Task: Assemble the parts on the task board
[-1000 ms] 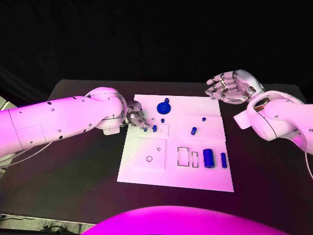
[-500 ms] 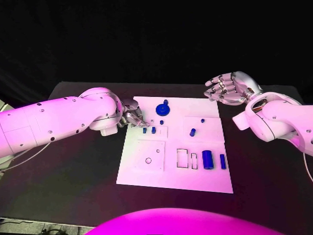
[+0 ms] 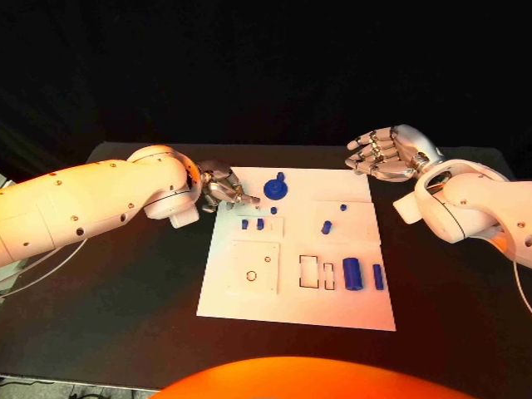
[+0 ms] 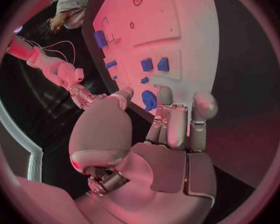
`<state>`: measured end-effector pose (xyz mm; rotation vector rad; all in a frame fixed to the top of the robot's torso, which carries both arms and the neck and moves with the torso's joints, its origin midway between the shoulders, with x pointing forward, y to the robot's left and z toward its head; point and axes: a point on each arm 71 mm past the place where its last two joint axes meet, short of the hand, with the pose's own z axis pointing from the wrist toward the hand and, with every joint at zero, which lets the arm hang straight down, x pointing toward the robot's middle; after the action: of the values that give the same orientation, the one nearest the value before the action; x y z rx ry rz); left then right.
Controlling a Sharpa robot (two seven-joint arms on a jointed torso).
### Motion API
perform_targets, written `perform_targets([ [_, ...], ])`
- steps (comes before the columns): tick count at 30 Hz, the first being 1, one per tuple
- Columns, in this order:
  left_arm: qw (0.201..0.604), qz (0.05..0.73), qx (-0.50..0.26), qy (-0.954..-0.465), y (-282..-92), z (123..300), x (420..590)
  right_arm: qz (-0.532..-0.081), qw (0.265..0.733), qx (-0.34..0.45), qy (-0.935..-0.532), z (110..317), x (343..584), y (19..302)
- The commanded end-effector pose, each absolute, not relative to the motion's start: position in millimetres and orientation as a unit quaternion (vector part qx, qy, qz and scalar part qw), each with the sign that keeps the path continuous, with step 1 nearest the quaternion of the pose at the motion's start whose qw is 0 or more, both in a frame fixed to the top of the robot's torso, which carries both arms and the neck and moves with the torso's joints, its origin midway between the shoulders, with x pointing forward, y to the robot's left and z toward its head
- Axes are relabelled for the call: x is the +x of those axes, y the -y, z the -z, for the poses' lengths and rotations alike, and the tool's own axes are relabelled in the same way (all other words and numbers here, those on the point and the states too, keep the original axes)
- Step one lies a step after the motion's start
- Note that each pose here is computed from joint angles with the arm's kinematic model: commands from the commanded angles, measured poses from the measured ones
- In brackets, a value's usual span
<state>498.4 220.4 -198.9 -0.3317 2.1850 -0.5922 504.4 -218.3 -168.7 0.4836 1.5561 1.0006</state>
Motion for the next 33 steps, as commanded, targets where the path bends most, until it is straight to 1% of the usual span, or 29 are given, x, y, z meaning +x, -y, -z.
perform_targets([
  [1, 0.467, 0.309, -0.118, -0.820, -207.2, 188.9, 502.4, -0.431, 0.575, 0.202, -0.666, 168.8, 503.9, 217.3],
  [5, 0.529, 0.361, -0.061, -0.766, -192.6, 186.0, 501.4, -0.431, 0.575, 0.201, -0.665, 168.9, 503.7, 217.5],
  [9, 0.571, 0.389, -0.019, -0.722, -185.2, 183.9, 499.1, -0.432, 0.575, 0.201, -0.665, 169.2, 503.5, 217.5],
  [11, 0.586, 0.391, 0.004, -0.710, -182.3, 183.5, 498.5, -0.432, 0.575, 0.200, -0.665, 169.4, 503.4, 217.7],
  [14, 0.595, 0.385, 0.034, -0.705, -178.7, 184.9, 498.2, -0.432, 0.575, 0.200, -0.665, 169.6, 503.2, 217.8],
  [17, 0.596, 0.372, 0.060, -0.709, -174.7, 189.4, 497.8, -0.433, 0.574, 0.200, -0.665, 169.8, 503.1, 217.9],
  [23, 0.579, 0.339, 0.106, -0.734, -163.7, 202.2, 497.0, -0.433, 0.574, 0.200, -0.666, 170.2, 502.9, 218.0],
  [29, 0.562, 0.301, 0.136, -0.759, -157.6, 210.9, 497.0, -0.433, 0.574, 0.200, -0.666, 170.5, 502.8, 218.0],
  [33, 0.557, 0.289, 0.147, -0.765, -154.7, 213.3, 497.8, -0.433, 0.574, 0.200, -0.666, 170.5, 502.7, 217.7],
])
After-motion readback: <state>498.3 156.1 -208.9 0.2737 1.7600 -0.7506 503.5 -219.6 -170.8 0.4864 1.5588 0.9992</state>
